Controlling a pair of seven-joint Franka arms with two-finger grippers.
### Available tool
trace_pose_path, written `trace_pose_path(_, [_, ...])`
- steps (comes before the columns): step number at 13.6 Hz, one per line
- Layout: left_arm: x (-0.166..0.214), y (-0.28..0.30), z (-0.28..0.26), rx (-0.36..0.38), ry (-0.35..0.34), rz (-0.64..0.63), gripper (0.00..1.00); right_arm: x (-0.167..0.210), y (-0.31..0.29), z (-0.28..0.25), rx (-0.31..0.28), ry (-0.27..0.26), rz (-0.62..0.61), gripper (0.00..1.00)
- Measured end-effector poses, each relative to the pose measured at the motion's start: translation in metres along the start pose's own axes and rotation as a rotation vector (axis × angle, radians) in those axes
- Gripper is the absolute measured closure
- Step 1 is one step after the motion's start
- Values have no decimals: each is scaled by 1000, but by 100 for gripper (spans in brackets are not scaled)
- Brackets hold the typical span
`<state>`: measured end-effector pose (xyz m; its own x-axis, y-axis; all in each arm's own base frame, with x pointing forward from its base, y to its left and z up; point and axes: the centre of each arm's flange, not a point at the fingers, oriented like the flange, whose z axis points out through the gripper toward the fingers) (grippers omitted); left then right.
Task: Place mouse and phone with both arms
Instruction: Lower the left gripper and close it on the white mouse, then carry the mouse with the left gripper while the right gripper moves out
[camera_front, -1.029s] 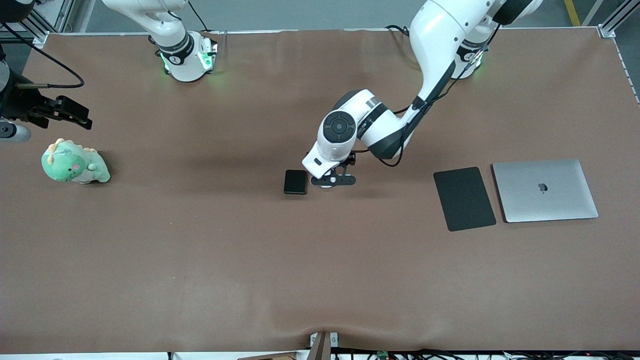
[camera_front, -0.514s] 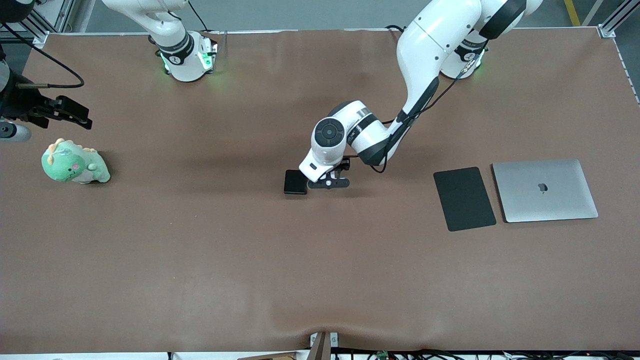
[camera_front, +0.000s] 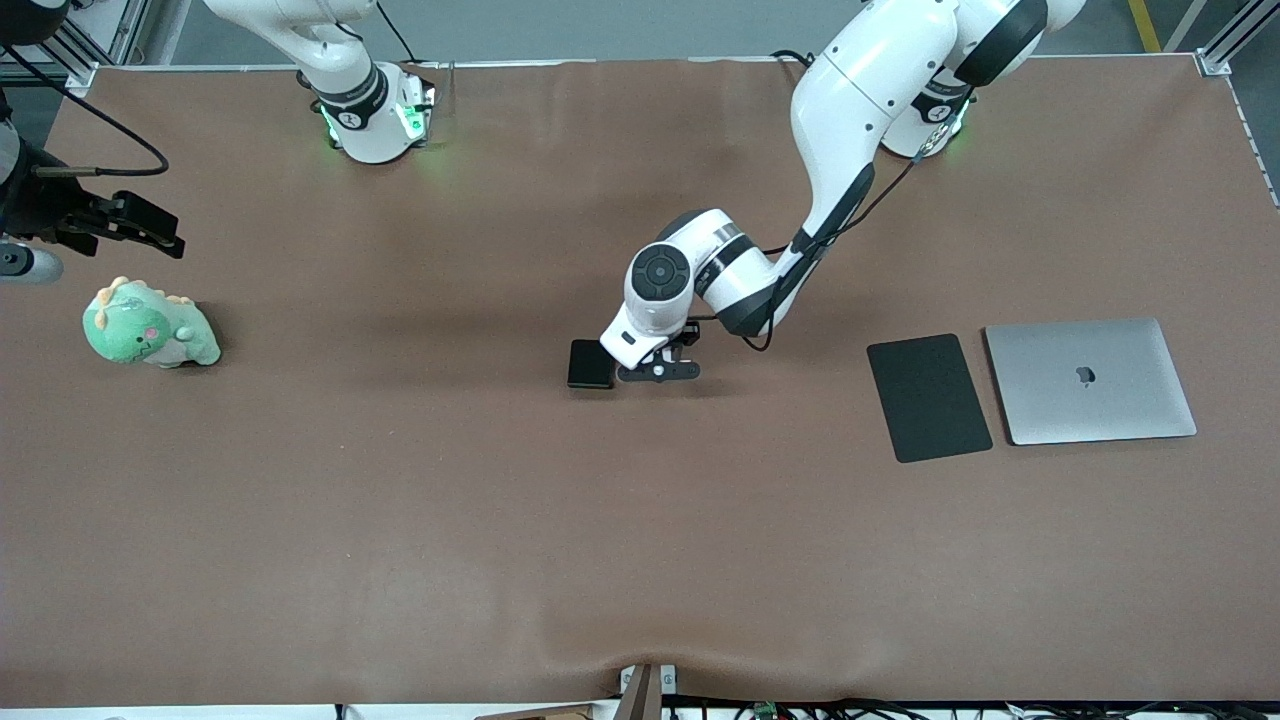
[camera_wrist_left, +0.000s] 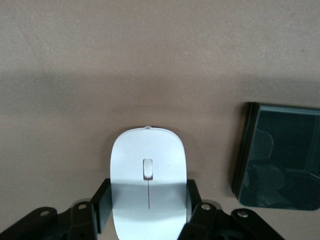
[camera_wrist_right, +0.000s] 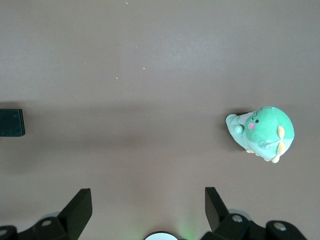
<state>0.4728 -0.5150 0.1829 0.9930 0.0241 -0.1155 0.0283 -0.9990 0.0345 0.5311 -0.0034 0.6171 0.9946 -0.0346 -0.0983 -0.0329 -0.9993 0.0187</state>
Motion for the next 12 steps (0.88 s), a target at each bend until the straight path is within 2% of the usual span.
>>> trace_pose_path(3, [7, -2, -5, -3, 13, -4, 38, 0, 0, 0, 0, 0, -1, 0])
trace_pose_path(6, [34, -14, -29, -22, 55, -37, 38, 0, -2, 1, 0, -2, -4, 0])
trace_pose_path(9, [65, -40, -83, -8, 147, -35, 38, 5, -2, 6, -1, -10, -3, 0])
trace_pose_path(12, [98, -99, -155, 38, 169, -18, 38, 11, -2, 10, -1, -17, -4, 0])
